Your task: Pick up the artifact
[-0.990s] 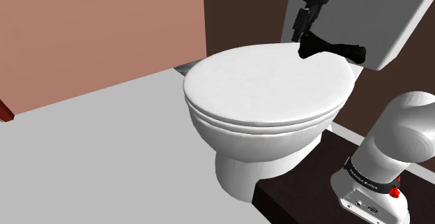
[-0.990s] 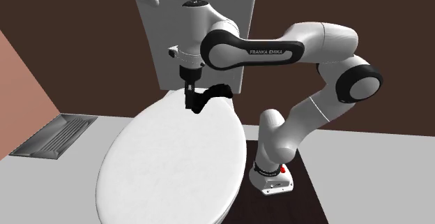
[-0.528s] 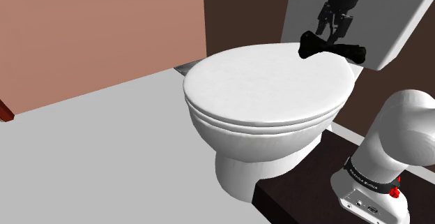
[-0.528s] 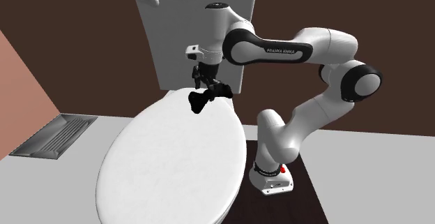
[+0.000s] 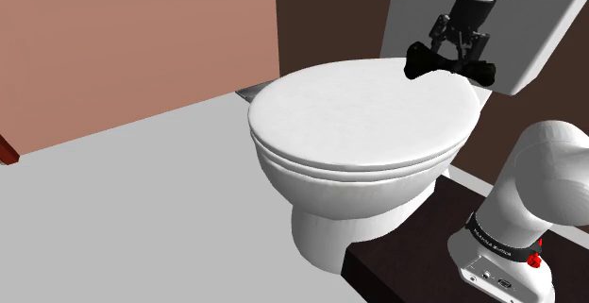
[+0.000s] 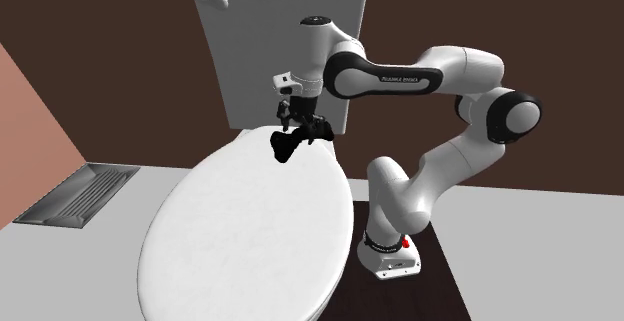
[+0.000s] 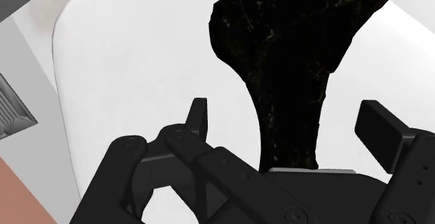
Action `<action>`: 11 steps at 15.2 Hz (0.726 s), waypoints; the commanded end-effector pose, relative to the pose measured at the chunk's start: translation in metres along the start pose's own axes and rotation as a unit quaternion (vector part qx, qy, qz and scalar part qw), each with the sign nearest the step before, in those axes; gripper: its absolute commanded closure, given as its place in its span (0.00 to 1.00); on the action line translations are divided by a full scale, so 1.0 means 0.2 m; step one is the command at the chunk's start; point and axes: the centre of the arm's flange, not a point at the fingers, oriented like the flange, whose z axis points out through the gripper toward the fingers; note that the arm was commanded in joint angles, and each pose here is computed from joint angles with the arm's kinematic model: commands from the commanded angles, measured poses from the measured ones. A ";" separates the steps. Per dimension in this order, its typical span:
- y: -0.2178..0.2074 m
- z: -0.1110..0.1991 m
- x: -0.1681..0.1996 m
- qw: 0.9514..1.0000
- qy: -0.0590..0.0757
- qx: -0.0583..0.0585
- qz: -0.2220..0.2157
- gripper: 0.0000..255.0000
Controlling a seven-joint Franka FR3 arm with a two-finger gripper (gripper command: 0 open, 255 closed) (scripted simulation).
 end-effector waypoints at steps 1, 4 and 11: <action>-0.01 0.05 0.00 1.000 0.000 0.000 -0.001 0.00; -0.01 0.07 0.00 1.000 0.000 0.000 -0.001 1.00; -0.01 0.07 0.00 1.000 0.000 0.000 -0.001 1.00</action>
